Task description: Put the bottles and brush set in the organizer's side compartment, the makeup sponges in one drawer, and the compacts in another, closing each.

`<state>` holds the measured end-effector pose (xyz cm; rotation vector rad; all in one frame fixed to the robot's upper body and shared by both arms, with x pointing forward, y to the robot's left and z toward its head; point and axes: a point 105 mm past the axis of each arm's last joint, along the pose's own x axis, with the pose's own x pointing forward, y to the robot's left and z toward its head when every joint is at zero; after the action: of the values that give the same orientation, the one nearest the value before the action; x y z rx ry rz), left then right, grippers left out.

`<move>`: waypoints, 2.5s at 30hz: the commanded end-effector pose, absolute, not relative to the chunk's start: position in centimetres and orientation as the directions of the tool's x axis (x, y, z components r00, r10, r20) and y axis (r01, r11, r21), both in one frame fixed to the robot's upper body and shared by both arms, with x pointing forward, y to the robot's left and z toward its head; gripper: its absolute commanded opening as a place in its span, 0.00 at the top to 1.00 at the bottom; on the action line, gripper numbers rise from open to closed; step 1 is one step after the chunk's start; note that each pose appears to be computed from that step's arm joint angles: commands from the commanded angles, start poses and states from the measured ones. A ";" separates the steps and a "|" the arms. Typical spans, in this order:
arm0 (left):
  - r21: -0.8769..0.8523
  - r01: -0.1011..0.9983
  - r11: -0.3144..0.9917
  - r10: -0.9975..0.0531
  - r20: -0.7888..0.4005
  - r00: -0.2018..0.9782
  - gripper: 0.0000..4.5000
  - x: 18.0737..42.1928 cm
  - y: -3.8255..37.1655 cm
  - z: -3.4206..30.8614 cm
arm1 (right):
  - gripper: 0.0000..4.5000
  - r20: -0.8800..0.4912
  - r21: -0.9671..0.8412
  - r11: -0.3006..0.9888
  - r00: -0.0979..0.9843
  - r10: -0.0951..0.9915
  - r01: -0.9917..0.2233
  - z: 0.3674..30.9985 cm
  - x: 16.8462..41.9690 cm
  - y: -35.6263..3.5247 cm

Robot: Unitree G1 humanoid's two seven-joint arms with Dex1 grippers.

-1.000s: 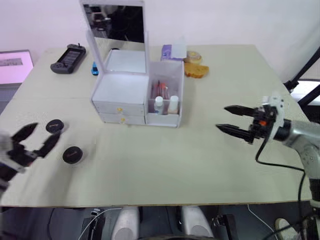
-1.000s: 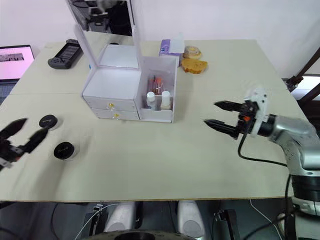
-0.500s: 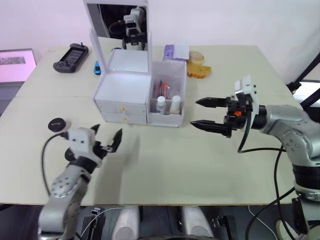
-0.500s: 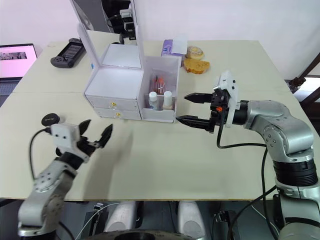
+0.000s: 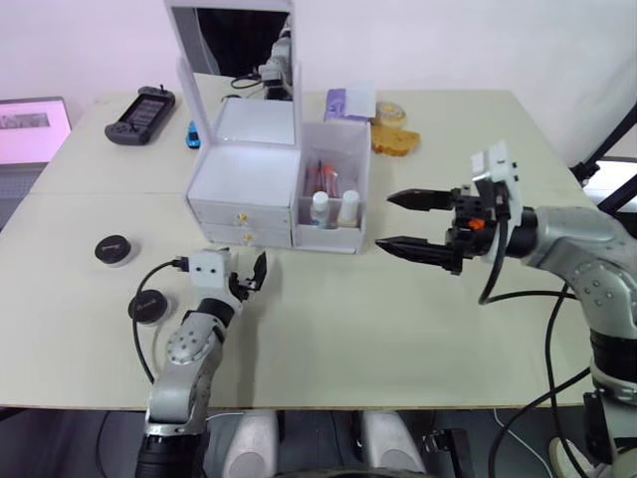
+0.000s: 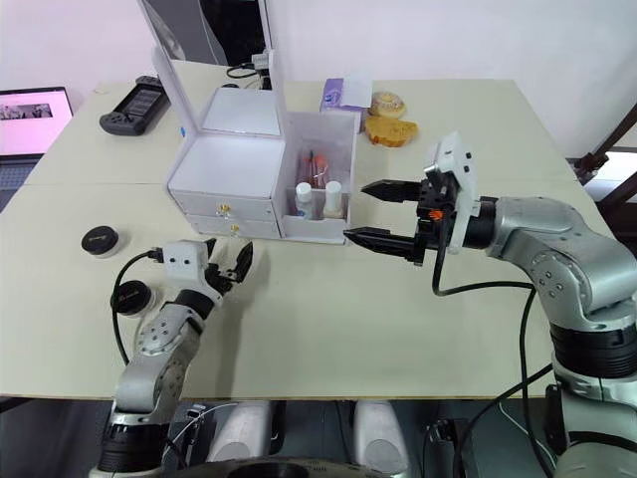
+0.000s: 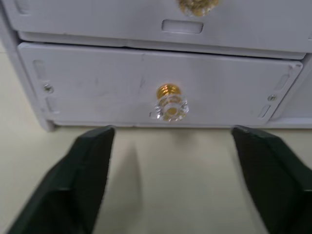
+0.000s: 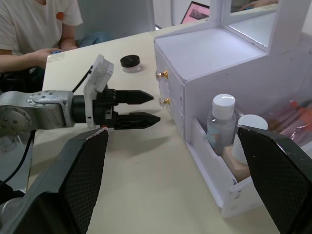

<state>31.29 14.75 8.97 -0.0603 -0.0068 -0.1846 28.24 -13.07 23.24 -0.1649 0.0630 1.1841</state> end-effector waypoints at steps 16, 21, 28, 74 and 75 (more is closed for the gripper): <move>-0.021 0.182 0.983 -0.178 0.131 0.975 0.72 32.4 13.6 11.0 | 0.00 -0.130 -0.151 0.370 0.390 0.912 -0.916 24.3 27.6 -13.4; -0.020 0.171 0.985 -0.167 0.126 0.978 0.94 32.3 13.8 11.0 | 0.00 -0.145 -0.153 0.368 0.390 0.910 -0.917 23.9 27.6 -13.5; -0.029 0.181 0.983 -0.176 0.119 0.977 0.94 31.9 13.7 10.9 | 0.00 -0.148 -0.152 0.365 0.387 0.910 -0.918 23.8 27.7 -13.4; -0.084 0.178 0.980 -0.184 -0.063 0.981 0.19 21.4 15.9 10.3 | 0.00 -0.234 -0.113 0.309 0.328 0.915 -0.944 23.3 27.2 -14.8; -0.088 0.177 0.980 -0.183 -0.060 0.981 0.08 21.3 16.0 10.4 | 0.00 -0.233 -0.113 0.309 0.327 0.916 -0.944 23.4 27.2 -14.7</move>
<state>21.30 15.87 9.32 -0.0630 0.1213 -0.1877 27.40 -15.03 22.34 -0.2149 0.1815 1.2213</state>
